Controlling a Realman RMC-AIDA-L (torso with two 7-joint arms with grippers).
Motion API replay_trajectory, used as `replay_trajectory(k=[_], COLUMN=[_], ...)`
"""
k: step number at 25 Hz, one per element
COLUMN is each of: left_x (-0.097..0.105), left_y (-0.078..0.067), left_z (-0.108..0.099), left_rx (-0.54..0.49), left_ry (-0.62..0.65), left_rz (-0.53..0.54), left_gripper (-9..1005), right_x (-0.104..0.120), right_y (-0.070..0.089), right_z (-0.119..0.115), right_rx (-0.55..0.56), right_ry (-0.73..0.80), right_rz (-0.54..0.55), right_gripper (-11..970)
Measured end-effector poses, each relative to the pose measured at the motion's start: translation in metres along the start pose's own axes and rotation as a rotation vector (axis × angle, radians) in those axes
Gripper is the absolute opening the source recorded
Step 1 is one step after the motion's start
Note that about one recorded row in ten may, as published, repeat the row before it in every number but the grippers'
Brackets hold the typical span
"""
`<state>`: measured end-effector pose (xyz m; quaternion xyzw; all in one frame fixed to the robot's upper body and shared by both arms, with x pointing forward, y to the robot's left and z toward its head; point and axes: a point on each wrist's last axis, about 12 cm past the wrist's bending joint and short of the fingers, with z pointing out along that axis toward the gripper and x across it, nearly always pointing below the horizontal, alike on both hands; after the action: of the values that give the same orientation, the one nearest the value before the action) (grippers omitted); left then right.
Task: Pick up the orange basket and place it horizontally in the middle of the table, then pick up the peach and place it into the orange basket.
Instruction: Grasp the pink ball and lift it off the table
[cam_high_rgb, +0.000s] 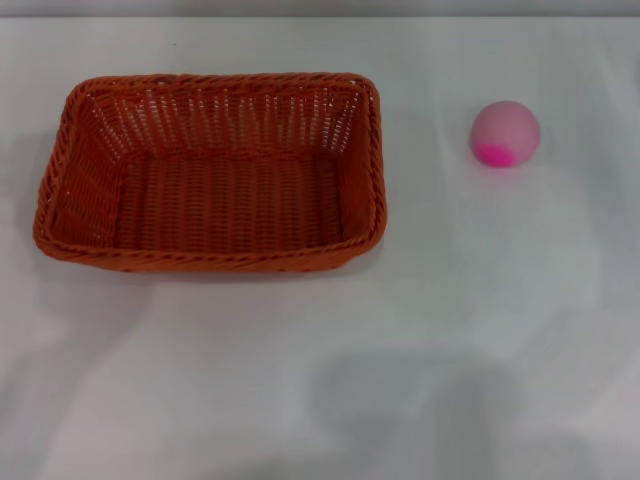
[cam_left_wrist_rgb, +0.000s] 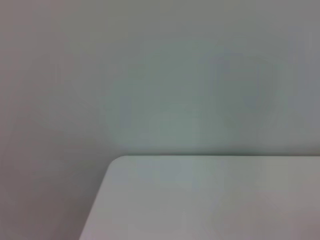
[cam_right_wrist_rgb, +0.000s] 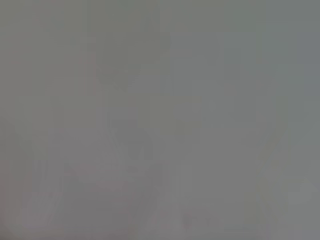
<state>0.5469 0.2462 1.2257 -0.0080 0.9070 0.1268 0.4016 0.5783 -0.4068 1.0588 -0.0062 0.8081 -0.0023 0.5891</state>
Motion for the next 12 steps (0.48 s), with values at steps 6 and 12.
replay_trajectory(k=[6, 12], left_x=[0.01, 0.016], left_y=[0.018, 0.034], left_z=[0.005, 0.008], left_rx=[-0.029, -0.055], left_ry=[0.002, 0.012], left_rz=[-0.087, -0.167], left_gripper=[496, 495], right_x=[-0.01, -0.021], right_y=[0.001, -0.002], right_z=[0.002, -0.001], right_rx=[-0.026, -0.052], right_ry=[-0.015, -0.002], right_rz=[0.002, 0.003], right_gripper=[419, 422])
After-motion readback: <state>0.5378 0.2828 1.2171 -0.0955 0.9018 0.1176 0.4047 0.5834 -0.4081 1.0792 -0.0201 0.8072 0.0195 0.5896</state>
